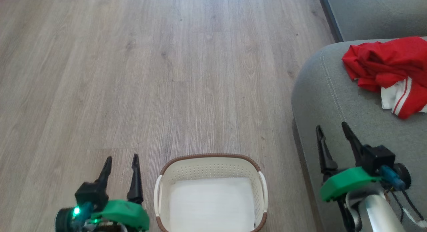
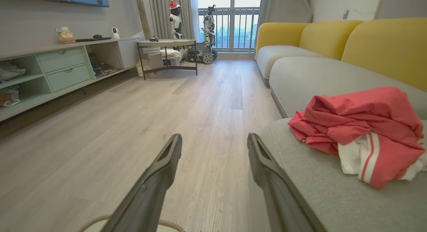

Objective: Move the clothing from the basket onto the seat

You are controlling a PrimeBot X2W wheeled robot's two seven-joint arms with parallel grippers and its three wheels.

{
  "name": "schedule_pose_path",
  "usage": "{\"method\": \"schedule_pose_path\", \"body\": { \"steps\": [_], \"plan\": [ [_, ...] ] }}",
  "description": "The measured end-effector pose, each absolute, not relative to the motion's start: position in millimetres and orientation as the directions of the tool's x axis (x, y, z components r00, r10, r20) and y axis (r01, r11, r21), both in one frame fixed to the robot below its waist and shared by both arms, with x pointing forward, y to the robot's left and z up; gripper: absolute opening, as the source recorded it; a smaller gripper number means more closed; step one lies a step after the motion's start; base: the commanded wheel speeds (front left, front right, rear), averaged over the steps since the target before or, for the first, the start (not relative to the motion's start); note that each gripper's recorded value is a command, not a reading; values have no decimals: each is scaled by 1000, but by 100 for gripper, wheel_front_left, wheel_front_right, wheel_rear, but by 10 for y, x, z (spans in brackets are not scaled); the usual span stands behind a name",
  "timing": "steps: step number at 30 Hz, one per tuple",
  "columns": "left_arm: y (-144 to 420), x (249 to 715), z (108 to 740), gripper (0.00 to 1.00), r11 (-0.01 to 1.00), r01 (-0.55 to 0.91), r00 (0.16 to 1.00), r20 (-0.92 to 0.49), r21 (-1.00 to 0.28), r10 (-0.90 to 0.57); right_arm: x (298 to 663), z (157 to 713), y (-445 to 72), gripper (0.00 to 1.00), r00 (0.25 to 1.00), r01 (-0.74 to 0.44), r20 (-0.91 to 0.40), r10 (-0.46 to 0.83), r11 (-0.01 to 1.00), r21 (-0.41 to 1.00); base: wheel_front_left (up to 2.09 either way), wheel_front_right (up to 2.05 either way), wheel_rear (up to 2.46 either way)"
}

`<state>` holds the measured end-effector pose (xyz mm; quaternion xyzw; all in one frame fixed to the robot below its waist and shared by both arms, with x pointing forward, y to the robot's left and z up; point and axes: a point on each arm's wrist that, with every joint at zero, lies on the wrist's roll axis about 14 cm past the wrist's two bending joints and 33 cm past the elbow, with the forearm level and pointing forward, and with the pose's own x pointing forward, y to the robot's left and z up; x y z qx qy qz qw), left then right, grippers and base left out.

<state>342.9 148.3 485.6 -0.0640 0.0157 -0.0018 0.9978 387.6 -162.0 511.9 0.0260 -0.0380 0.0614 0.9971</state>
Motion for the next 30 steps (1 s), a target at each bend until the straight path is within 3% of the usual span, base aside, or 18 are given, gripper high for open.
{"method": "schedule_pose_path", "body": {
  "steps": [6, 30],
  "plan": [
    [1657, 3296, 4807, 100, 992, -55, 998, -41, -118, 50, 3755, 5005, -1555, 100, 990, -134, 55, 128, 984, 116, 0, 0, 0],
    [1732, 3197, 4812, 100, 987, -87, 996, -29, -138, 84, 3655, 4926, -1562, 100, 992, -128, 33, 125, 984, 126, 0, 0, 0]
  ]
}}
